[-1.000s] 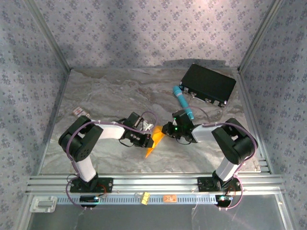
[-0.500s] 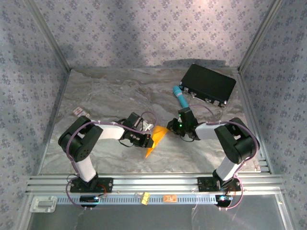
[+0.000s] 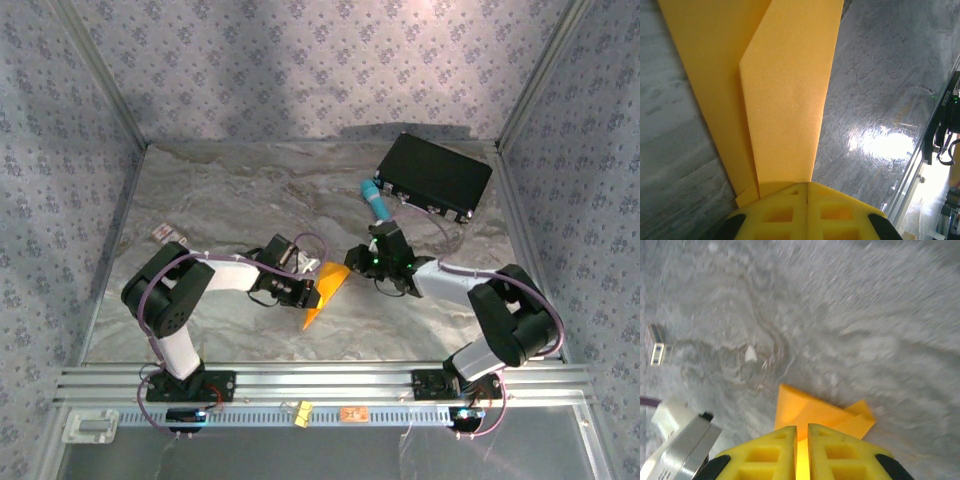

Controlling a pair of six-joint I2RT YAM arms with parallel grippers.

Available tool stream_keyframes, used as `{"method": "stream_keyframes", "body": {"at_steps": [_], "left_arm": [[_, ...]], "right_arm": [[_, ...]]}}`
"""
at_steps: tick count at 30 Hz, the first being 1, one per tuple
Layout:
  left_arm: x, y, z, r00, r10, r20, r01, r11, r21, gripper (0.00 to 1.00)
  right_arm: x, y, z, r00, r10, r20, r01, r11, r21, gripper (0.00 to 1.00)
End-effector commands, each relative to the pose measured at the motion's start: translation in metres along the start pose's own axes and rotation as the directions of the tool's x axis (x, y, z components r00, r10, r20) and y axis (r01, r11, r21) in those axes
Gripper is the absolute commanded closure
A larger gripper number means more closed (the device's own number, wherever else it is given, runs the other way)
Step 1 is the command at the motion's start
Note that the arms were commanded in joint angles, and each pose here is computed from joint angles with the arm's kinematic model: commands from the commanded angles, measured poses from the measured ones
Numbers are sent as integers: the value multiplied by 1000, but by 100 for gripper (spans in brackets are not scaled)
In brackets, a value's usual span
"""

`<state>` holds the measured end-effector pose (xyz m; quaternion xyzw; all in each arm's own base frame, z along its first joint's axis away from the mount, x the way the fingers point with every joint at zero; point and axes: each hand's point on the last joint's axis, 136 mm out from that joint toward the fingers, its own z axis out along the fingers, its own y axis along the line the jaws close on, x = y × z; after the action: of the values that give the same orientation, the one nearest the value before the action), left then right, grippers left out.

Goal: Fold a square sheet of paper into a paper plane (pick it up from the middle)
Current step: Fold the wing for the fifth time at the center of the table.

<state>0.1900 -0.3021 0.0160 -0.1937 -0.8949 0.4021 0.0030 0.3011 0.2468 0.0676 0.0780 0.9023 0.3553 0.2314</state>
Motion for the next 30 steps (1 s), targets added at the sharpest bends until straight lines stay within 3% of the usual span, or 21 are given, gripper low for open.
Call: {"method": "stream_keyframes", "body": {"at_steps": [1,6,10,20,30], "left_arm": [[39,40,4,987,-131,-94,116,982,-148,100],[33,30,1,987,-133,-85,123,986,-117,100],[15,8,-10,994,-106,-35,103,992,-78,100],[-22,-40,-35,998,-35,59,34,999,14,98],[-38,-30,-2,999,-40,28,40,999,-22,97]], "right_arm": [[18,17,14,996,-45,-75,41,998,-55,86],[42,-23,29,991,-8,-137,20,996,87,89],[51,-46,34,989,42,-145,-24,992,120,93],[50,-45,35,989,36,-145,-18,991,130,93],[52,-45,35,988,35,-152,-15,991,133,93]]}}
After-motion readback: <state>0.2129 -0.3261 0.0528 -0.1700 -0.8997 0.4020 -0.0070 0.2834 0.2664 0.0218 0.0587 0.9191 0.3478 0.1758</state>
